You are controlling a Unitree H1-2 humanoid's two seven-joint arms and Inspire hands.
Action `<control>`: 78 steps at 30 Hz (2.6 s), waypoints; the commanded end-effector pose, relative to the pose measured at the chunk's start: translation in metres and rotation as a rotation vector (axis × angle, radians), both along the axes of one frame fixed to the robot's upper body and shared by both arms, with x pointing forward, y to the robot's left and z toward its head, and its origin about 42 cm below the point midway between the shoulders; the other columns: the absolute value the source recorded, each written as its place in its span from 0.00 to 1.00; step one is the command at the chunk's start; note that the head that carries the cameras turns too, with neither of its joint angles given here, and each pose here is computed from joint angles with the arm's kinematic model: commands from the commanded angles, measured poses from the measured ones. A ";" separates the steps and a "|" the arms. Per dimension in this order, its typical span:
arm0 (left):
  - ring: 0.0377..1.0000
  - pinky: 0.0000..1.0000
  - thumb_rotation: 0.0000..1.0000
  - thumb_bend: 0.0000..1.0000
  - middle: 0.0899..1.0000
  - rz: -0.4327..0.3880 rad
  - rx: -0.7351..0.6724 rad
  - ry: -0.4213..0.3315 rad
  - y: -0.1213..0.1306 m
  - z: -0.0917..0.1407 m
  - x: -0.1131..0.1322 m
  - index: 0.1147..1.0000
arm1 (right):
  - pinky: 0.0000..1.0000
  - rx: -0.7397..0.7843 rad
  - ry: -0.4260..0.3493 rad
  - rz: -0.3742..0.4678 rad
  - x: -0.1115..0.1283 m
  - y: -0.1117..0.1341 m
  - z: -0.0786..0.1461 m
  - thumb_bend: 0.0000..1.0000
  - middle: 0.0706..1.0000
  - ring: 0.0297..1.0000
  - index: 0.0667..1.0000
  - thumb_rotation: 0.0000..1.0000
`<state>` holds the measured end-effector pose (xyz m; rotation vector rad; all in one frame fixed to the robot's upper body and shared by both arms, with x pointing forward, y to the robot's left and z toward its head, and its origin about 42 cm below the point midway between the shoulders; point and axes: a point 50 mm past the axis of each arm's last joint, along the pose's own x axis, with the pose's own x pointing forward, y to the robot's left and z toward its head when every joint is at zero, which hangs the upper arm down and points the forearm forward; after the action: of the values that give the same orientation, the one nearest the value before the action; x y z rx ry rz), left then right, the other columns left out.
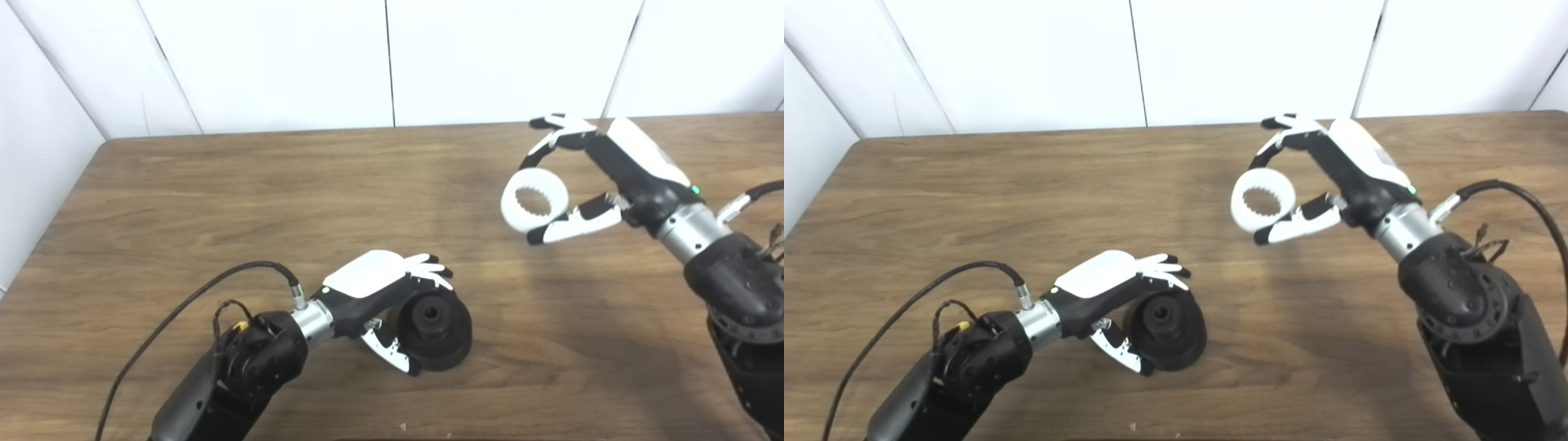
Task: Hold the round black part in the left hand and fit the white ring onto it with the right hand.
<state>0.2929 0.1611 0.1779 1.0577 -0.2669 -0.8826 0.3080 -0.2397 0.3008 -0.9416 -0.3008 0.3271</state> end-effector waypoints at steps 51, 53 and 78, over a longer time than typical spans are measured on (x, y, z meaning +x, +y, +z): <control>0.98 0.91 0.07 0.52 0.90 -0.022 0.049 0.032 -0.004 -0.009 -0.002 0.43 | 0.86 -0.005 0.044 0.215 -0.051 0.055 -0.024 0.52 0.88 0.98 0.45 0.15; 0.98 0.91 0.07 0.52 0.91 -0.023 0.047 0.029 -0.004 -0.008 -0.003 0.43 | 0.87 -0.009 0.046 0.220 -0.051 0.058 -0.026 0.52 0.88 0.98 0.45 0.15; 0.96 0.86 0.11 0.62 0.91 -0.026 0.056 0.023 -0.005 -0.008 -0.006 0.51 | 0.92 -0.038 0.070 0.241 -0.046 0.077 -0.038 0.52 0.88 1.00 0.45 0.15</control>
<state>0.2931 0.1591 0.1787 1.0595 -0.2687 -0.8834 0.2586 -0.1658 0.2486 -0.9230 -0.2588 0.6111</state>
